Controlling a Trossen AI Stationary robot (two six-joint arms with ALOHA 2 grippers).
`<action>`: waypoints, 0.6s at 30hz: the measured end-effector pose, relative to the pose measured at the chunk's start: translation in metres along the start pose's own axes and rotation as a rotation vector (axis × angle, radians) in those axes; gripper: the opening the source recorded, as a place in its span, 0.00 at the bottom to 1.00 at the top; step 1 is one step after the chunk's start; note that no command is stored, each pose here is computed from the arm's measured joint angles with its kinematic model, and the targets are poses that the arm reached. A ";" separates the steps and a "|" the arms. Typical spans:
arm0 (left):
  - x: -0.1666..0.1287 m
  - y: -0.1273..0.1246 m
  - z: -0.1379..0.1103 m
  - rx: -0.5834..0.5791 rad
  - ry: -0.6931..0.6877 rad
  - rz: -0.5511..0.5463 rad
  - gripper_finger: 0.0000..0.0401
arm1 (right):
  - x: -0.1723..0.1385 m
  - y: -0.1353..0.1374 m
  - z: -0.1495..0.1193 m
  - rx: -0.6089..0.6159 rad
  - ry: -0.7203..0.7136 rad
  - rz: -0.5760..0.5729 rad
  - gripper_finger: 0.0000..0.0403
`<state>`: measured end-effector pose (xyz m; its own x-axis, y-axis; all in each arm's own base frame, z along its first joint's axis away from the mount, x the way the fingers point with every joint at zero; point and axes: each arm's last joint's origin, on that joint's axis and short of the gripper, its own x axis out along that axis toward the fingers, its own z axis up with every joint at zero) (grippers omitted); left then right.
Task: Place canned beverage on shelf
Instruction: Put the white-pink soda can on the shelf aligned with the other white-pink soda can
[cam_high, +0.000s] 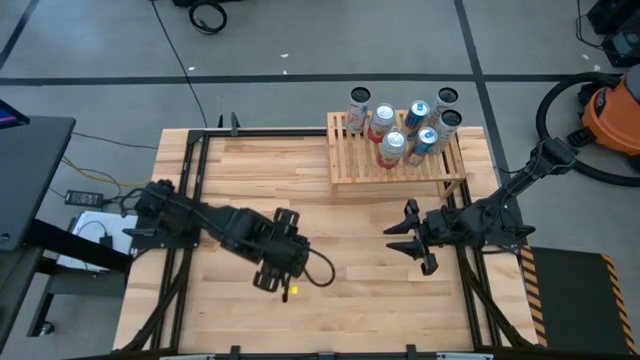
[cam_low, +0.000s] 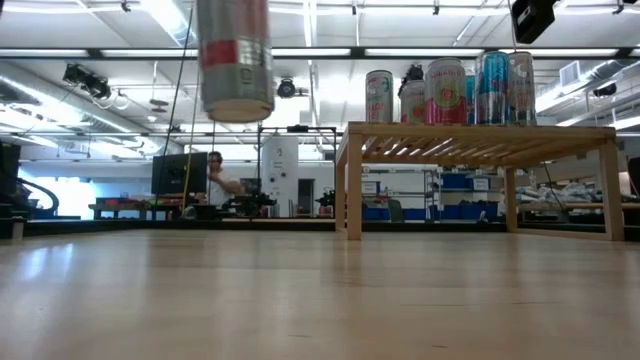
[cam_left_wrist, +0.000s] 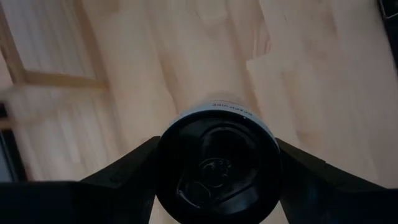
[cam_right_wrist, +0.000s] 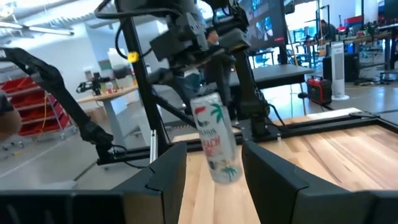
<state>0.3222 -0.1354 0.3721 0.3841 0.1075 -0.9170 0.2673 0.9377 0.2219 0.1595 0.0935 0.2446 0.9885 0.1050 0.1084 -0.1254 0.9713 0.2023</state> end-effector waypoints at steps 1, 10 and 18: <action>0.001 0.003 0.001 0.015 -0.006 0.002 0.66 | 0.000 0.000 0.001 0.003 -0.007 0.002 0.41; 0.006 0.025 0.010 0.173 -0.089 -0.036 0.66 | 0.000 0.000 0.001 -0.011 -0.008 0.006 0.41; 0.007 0.030 0.013 0.301 -0.117 -0.019 0.66 | 0.000 0.000 0.001 -0.042 -0.006 0.012 0.41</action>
<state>0.3445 -0.1104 0.3764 0.4707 0.0361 -0.8815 0.5180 0.7975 0.3093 0.1594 0.0938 0.2455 0.9864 0.1154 0.1169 -0.1334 0.9781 0.1597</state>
